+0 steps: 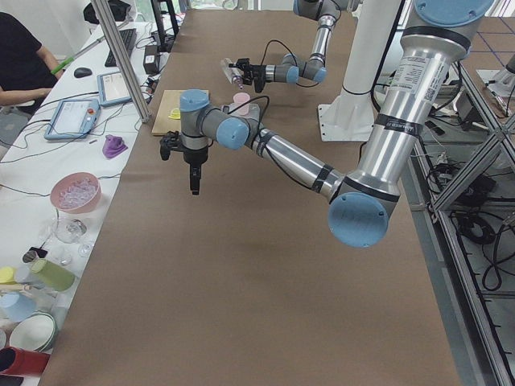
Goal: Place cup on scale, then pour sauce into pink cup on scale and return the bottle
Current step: 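Tilt the bottle spout over the pink cup with the right gripper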
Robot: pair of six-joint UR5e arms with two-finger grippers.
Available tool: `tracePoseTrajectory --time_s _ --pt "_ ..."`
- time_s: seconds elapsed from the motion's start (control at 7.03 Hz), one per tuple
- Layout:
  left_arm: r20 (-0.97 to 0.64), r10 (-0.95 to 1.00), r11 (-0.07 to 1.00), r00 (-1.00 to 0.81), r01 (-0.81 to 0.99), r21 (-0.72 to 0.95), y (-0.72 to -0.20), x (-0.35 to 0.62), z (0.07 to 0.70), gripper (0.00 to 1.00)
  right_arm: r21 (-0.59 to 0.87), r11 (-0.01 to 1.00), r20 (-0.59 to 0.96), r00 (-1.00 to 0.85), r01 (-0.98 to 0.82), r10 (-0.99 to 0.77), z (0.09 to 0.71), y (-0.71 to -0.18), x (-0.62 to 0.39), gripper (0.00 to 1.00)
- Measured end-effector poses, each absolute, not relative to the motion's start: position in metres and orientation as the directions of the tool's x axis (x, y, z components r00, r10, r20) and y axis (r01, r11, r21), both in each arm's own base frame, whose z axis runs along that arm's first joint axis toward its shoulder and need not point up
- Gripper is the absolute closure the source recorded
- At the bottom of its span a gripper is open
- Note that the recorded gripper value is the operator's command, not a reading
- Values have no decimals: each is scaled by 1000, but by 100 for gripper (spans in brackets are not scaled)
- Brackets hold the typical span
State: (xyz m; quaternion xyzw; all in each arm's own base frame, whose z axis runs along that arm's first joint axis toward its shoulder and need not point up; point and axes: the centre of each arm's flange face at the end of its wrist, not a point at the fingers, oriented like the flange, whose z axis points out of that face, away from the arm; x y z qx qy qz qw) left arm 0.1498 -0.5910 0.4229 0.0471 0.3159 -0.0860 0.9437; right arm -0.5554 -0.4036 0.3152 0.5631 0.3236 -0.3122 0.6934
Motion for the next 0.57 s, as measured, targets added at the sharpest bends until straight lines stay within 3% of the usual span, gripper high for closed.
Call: tracePoseTrajectory --time_s 0.57 --pt "-601 -136 981 788 191 29 -592 150 430 1 497 171 -857 512 851 -55 303 -405 -557 94"
